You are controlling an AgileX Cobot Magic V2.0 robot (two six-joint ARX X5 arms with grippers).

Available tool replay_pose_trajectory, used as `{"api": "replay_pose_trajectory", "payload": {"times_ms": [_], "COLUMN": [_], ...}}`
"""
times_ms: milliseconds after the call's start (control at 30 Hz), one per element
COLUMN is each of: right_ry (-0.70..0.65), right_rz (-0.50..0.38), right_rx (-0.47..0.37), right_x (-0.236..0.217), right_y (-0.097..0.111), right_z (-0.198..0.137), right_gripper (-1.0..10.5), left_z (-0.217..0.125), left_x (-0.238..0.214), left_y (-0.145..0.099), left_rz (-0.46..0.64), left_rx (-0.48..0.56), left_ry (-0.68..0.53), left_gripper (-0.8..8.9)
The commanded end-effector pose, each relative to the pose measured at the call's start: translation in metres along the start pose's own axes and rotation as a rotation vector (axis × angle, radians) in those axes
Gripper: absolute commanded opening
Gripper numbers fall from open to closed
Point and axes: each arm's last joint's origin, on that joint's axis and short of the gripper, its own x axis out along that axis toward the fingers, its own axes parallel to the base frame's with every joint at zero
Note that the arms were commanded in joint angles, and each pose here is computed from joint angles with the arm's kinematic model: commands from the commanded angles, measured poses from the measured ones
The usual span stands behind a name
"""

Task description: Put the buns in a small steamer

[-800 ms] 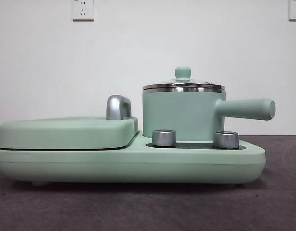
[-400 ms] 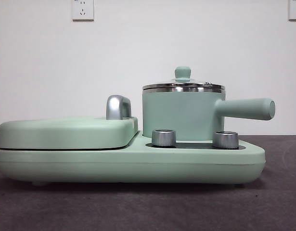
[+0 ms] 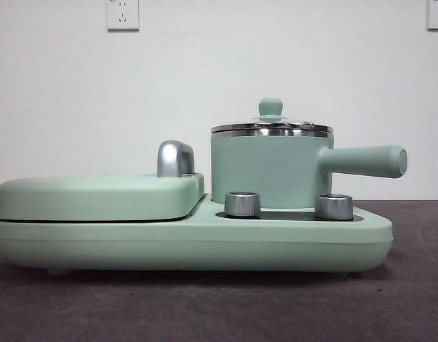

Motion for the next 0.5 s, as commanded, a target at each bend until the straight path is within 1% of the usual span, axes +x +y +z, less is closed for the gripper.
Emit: {"api": "replay_pose_trajectory", "payload": {"times_ms": [33, 267, 367, 433, 500], "right_ry": [-0.016, -0.015, -0.015, -0.015, -0.015], "right_rz": [0.003, 0.003, 0.004, 0.003, 0.003], "right_rx": [-0.011, -0.011, -0.011, -0.011, -0.011], "right_x": [-0.001, -0.001, -0.001, -0.001, -0.001], "right_y": [0.001, 0.001, 0.001, 0.001, 0.001], "right_z": [0.002, 0.002, 0.002, 0.002, 0.002], "right_gripper": [0.3, 0.3, 0.3, 0.3, 0.3], "left_z": [0.002, 0.001, -0.004, -0.010, -0.020], "left_x": [-0.001, 0.000, -0.003, 0.001, 0.008], "left_y": [-0.001, -0.001, 0.004, 0.010, 0.022], "left_rz": [-0.006, -0.007, 0.027, 0.056, 0.125], "left_rx": [0.002, 0.002, -0.014, -0.035, -0.058], "left_ry": [-0.015, -0.028, -0.076, -0.130, -0.213], "left_gripper": [0.13, 0.13, 0.13, 0.13, 0.13]}}
